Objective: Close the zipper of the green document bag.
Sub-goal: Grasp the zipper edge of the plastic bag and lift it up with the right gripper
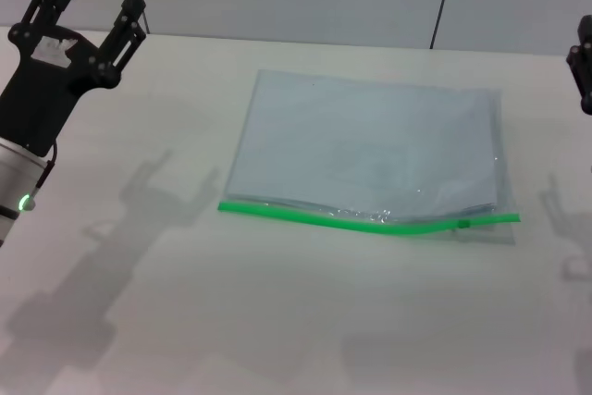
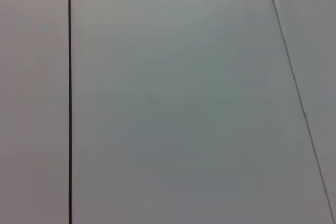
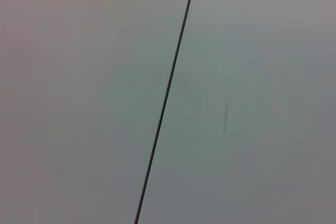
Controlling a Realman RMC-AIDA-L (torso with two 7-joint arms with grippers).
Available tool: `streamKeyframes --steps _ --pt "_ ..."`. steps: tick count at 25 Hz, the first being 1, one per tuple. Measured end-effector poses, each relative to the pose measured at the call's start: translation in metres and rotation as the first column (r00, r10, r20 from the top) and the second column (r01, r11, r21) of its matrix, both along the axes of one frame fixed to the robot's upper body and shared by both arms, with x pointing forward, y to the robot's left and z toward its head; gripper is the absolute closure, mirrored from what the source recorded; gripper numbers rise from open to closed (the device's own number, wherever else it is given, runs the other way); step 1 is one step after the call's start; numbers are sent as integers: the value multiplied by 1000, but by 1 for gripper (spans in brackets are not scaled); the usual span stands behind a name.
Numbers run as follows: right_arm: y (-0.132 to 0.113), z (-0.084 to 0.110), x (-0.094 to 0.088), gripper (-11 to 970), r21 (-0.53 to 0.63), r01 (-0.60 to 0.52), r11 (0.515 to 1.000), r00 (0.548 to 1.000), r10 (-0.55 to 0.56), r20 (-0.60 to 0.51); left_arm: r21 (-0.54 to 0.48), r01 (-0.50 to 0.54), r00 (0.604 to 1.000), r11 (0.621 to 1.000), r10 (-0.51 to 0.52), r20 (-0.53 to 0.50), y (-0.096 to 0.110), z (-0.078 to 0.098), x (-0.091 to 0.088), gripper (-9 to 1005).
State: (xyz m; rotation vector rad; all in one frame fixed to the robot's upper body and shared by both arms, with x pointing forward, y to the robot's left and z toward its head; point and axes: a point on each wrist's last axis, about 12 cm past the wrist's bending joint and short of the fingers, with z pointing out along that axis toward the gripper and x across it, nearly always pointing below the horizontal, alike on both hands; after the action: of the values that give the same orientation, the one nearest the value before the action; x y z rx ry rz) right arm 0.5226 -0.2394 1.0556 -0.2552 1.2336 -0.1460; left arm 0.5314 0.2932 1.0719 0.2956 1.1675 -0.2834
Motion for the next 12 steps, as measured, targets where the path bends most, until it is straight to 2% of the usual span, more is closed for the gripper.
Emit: streamKeyframes --steps 8,12 --pt "-1 -3 0 190 -53 17 998 1000 -18 -15 0 0 1000 1000 0 3 0 1 1 324" --pt "-2 -13 1 191 -209 43 977 995 -60 -76 -1 -4 1000 1000 4 4 0 1 1 327"
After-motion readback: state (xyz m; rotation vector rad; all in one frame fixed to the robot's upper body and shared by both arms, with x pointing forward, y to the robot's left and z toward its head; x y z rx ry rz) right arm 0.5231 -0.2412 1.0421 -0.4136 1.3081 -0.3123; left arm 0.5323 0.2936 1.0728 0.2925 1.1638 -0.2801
